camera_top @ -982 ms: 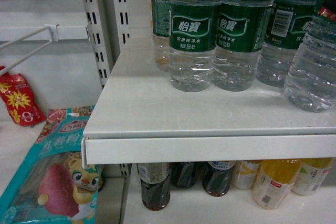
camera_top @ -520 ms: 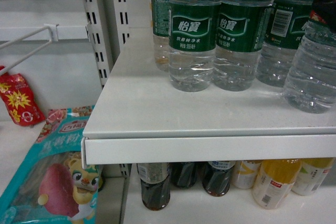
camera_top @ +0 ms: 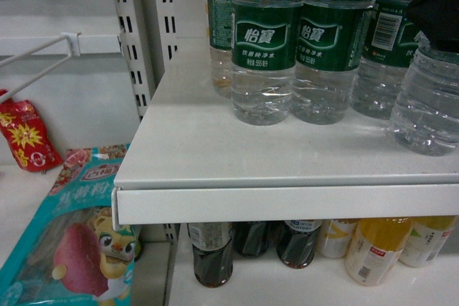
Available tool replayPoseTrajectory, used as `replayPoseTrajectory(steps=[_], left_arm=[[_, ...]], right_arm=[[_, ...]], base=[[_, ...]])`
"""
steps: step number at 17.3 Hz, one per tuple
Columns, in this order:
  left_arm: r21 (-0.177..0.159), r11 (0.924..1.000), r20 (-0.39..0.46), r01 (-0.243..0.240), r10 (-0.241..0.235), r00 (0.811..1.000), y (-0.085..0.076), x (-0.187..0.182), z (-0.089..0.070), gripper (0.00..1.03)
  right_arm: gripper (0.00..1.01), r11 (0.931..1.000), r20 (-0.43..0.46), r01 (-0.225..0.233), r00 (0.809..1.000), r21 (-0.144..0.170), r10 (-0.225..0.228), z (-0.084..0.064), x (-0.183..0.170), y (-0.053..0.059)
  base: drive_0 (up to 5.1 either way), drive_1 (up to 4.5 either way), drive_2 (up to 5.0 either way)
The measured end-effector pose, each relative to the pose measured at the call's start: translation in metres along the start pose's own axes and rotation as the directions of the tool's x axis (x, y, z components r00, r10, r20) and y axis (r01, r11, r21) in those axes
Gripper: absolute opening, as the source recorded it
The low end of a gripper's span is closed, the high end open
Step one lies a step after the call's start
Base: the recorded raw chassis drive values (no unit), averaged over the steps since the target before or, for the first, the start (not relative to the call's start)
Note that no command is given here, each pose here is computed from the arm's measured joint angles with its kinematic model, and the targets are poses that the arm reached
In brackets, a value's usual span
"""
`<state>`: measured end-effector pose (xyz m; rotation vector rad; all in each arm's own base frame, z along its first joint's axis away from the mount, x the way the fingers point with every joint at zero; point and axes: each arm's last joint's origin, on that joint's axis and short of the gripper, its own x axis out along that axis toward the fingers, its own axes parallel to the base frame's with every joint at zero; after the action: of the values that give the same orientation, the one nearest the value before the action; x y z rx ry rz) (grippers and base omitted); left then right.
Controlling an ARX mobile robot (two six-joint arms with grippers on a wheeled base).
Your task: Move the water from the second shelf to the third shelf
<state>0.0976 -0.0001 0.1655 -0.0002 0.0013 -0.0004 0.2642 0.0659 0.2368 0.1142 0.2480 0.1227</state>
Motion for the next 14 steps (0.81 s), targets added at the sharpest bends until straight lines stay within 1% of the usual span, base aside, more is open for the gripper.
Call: replayPoseTrajectory(steps=[3, 6, 7, 9, 10, 11, 12, 13, 14], left_arm=[[0.000, 1.0000, 0.000, 0.000, 0.000, 1.000, 0.000, 0.000, 0.000, 0.98], [0.000, 1.0000, 0.000, 0.000, 0.000, 1.000, 0.000, 0.000, 0.000, 0.98], [0.000, 1.0000, 0.000, 0.000, 0.000, 1.000, 0.000, 0.000, 0.000, 0.98], [0.000, 1.0000, 0.000, 0.000, 0.000, 1.000, 0.000, 0.000, 0.000, 0.98], [0.000, 1.0000, 0.000, 0.000, 0.000, 1.000, 0.000, 0.000, 0.000, 0.98], [0.000, 1.0000, 0.000, 0.000, 0.000, 1.000, 0.000, 0.000, 0.000, 0.98], [0.000, 1.0000, 0.000, 0.001, -0.001, 1.000, 0.000, 0.000, 0.000, 0.98], [0.000, 1.0000, 0.000, 0.000, 0.000, 1.000, 0.000, 0.000, 0.000, 0.98], [0.000, 1.0000, 0.000, 0.000, 0.000, 1.000, 0.000, 0.000, 0.000, 0.98]], right_arm=[[0.98, 0.9999, 0.016, -0.014, 1.000, -0.003, 0.014, 0.003, -0.017, 0.002], [0.98, 0.9995, 0.010, -0.032, 0.999, -0.004, 0.032, 0.003, -0.036, 0.000], [0.98, 0.9990, 0.012, -0.043, 0.999, -0.004, 0.043, 0.002, -0.052, -0.003], [0.98, 0.9993, 0.022, -0.038, 0.999, 0.000, 0.038, 0.001, -0.066, -0.007], [0.98, 0.9996, 0.027, -0.029, 0.999, 0.003, 0.029, 0.001, -0.073, -0.010], [0.98, 0.9998, 0.045, -0.022, 0.999, 0.001, 0.022, 0.003, -0.080, -0.011], [0.88, 0.9988, 0.191, 0.045, 0.981, -0.021, -0.040, 0.003, -0.088, -0.013], [0.83, 0.9969, 0.234, 0.074, 0.970, -0.028, -0.065, 0.000, -0.094, -0.015], [0.79, 0.9950, 0.246, 0.092, 0.966, -0.039, -0.080, -0.003, -0.099, -0.016]], base=[[0.0, 0.00, 0.0], [0.0, 0.00, 0.0], [0.0, 0.00, 0.0], [0.0, 0.00, 0.0], [0.0, 0.00, 0.0], [0.0, 0.00, 0.0], [0.0, 0.00, 0.0], [0.0, 0.00, 0.0], [0.0, 0.00, 0.0]])
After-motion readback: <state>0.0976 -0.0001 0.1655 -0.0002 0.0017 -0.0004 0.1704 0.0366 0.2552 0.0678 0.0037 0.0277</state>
